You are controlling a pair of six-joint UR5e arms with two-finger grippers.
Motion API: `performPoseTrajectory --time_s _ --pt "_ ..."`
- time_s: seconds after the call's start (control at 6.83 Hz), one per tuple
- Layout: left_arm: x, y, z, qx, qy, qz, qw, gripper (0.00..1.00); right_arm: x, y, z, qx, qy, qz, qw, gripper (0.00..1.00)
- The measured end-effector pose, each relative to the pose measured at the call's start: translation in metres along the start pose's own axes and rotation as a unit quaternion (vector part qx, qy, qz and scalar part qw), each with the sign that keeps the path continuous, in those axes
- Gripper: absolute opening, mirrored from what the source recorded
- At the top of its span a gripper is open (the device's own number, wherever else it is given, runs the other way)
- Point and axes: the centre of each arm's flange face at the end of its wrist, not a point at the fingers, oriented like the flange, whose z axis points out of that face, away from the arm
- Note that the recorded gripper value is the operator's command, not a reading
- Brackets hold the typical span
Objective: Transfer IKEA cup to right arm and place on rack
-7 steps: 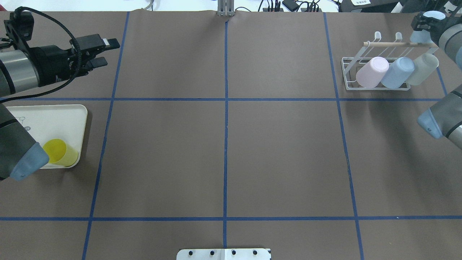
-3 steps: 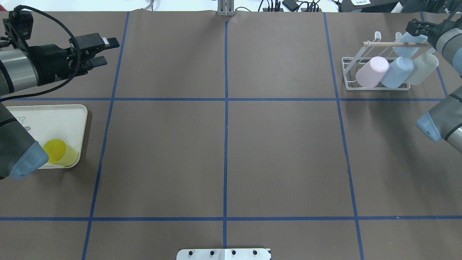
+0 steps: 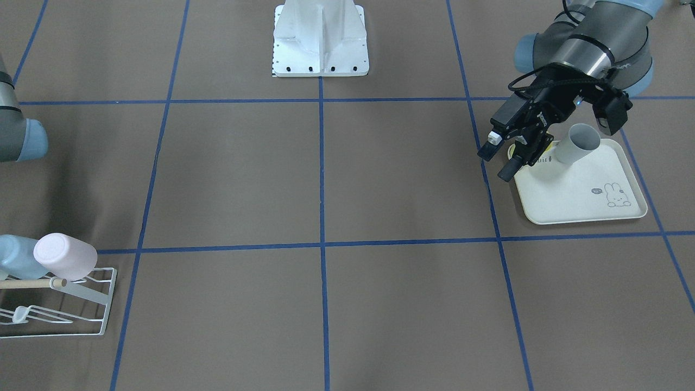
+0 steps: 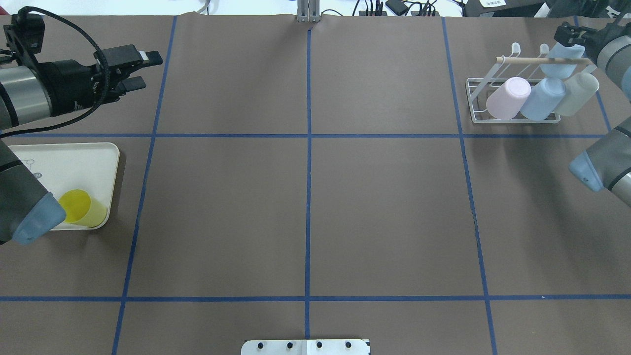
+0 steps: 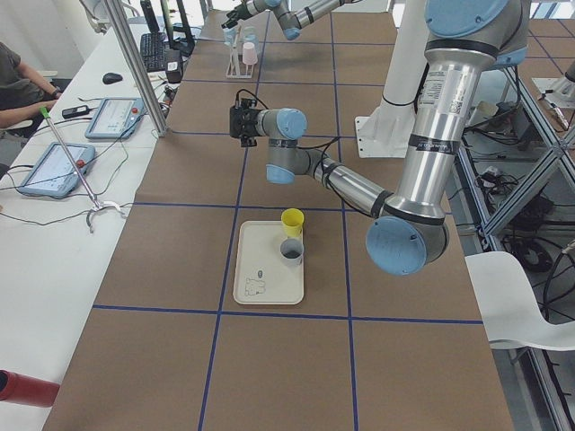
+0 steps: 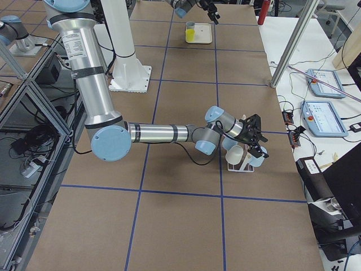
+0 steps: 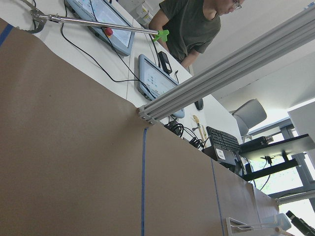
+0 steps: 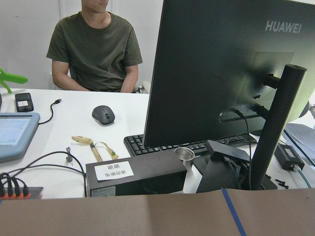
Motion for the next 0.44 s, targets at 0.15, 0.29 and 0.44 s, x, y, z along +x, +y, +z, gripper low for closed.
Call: performPoseTrajectory --time_s 0.15,0.29,0.44 --pt "0.001 -0.008 -0.005 -0.005 0.000 0.001 1.0000 1.00 0.005 -0.021 -0.007 0.005 -0.019 0.013 0.9997 1.00" --pt "0.000 -0.018 -0.013 -0.008 -0.002 0.004 1.0000 1.00 0.009 -0.046 -0.017 0.007 -0.041 0.025 0.9988 1.00" --pt "-0.004 -0.032 -0.022 -0.013 -0.014 0.022 0.9996 1.00 0.005 -0.070 -0.033 0.004 -0.066 0.047 0.9967 1.00"
